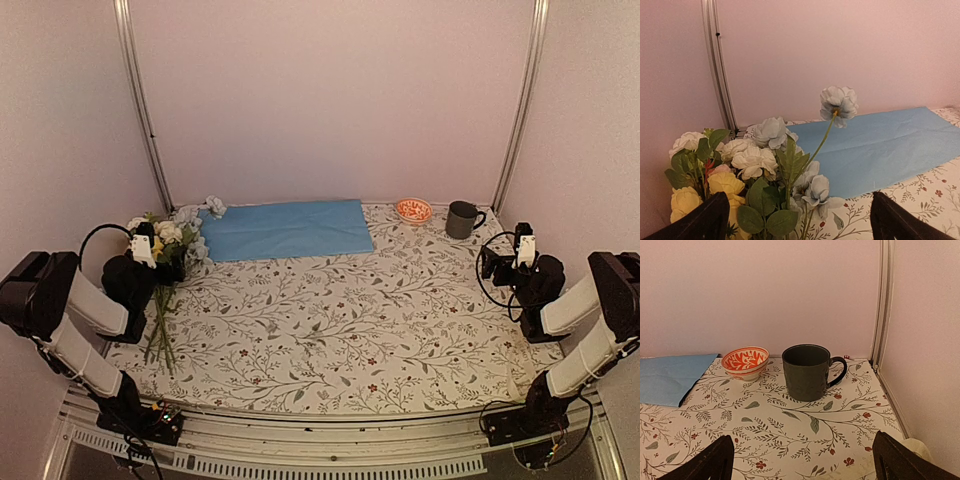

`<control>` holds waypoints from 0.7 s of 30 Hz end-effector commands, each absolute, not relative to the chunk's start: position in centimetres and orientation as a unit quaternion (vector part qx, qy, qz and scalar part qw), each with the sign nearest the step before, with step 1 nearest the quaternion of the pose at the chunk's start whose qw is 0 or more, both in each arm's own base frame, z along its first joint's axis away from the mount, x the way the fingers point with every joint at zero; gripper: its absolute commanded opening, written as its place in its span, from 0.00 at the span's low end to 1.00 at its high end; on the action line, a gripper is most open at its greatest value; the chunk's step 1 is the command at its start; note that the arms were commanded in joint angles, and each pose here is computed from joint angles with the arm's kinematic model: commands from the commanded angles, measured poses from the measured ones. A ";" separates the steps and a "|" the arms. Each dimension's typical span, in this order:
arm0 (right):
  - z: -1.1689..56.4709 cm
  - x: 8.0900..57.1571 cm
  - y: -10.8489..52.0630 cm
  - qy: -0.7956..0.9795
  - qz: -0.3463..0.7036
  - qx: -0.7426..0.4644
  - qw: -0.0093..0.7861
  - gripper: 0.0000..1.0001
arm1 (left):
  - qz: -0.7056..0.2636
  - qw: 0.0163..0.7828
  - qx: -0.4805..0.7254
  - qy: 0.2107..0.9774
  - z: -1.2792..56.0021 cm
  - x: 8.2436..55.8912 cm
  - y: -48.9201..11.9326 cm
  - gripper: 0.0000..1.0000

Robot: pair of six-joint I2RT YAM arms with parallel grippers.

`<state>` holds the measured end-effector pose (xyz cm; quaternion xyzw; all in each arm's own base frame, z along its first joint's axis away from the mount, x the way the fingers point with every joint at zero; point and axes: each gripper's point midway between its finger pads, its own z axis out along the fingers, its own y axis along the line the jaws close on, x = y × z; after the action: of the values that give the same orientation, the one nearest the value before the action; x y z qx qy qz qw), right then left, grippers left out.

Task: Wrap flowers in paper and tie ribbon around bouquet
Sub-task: Pick up the folded wrapping paper from the center of the board.

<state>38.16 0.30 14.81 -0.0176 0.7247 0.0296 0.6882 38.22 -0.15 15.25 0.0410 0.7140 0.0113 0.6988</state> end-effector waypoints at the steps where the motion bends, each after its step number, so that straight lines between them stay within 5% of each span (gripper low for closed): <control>1: 15.5 38.6 0.4 0.717 0.029 -0.025 0.696 0.99 | 0.011 0.701 0.046 0.711 15.5 38.5 -0.3 0.99; 21: 16.7 40.5 -0.2 0.742 0.027 -0.008 0.669 0.99 | 0.010 0.700 0.046 0.713 15.4 38.6 -0.3 0.99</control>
<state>38.95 0.17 14.74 -0.0148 0.7351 0.0282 0.6772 38.22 -0.14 15.24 0.0408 0.7142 0.0114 0.6987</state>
